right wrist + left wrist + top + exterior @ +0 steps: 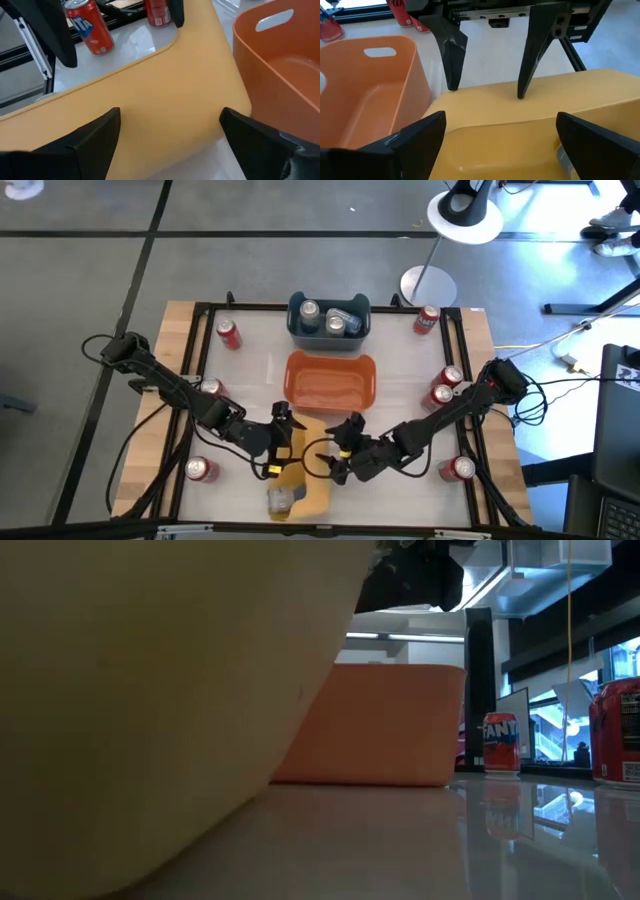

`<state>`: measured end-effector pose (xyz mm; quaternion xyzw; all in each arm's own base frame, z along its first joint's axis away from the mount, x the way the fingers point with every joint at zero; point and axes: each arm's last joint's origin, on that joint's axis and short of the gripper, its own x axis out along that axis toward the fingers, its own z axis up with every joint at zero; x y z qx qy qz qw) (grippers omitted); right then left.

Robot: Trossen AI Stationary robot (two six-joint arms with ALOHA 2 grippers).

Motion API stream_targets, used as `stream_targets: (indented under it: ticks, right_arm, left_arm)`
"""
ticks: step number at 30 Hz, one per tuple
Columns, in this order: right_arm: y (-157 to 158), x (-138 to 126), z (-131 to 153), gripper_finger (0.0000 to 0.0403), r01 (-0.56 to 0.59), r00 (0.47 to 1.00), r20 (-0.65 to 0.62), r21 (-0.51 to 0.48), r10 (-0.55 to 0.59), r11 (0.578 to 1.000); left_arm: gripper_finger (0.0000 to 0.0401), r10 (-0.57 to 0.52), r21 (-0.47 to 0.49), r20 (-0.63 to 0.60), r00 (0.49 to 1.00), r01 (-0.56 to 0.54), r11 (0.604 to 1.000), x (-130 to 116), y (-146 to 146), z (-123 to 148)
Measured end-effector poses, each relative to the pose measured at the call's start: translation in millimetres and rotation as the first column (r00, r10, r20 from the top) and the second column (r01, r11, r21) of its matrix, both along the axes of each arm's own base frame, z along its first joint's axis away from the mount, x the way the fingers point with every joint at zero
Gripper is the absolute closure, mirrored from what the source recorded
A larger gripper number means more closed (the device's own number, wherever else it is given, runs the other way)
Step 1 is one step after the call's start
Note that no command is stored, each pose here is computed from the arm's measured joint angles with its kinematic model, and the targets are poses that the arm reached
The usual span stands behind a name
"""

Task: Sort soda cans
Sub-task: Put the blue soda can from the yellow bin into the dark yellow bin

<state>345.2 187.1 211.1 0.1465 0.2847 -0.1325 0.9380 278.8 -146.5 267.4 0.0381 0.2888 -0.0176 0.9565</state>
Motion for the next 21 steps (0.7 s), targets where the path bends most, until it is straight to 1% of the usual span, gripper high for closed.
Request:
stream_targets:
  ticks: [8,10,12,13,15,16,19,21]
  right_arm:
    - [-1,-2,-3,0.0056,0.0,1.0,-0.027,-0.009,0.0,1.0]
    - [-3,-5,-9,0.0056,-0.014,0.996,-0.093,-0.019,0.012,1.0]
    - [-4,-10,-24,0.0056,-0.008,0.983,-0.186,-0.03,0.002,1.0]
    - [-4,-12,-26,0.0056,0.005,0.979,-0.204,-0.03,-0.011,1.0]
    - [-4,-11,-21,0.0056,0.043,0.983,-0.178,-0.012,-0.045,0.999]
    - [-5,-12,-21,0.0056,0.057,0.98,-0.189,-0.011,-0.058,0.998]
    - [-6,-11,-33,0.0056,0.061,0.972,-0.228,-0.025,-0.065,0.998]
    - [-6,-11,-31,0.0056,0.062,0.973,-0.22,-0.024,-0.066,0.998]
  left_arm:
    - [0.0033,-0.001,0.01,0.029,1.0,0.001,1.0,4,4,3]
    - [0.0033,-0.001,0.018,0.038,0.999,0.0,1.0,6,6,3]
    - [0.0033,-0.003,0.02,0.06,0.998,0.002,1.0,8,7,5]
    - [0.0033,-0.004,0.024,0.063,0.998,0.002,1.0,9,8,5]
    - [0.0033,-0.002,0.029,0.067,0.998,0.0,1.0,10,10,5]
    - [0.0033,0.0,0.031,0.062,0.998,-0.002,1.0,10,10,5]
    - [0.0033,0.008,0.033,0.053,0.999,-0.009,0.999,10,12,4]
    - [0.0033,0.009,0.033,0.054,0.999,-0.011,0.999,10,12,4]
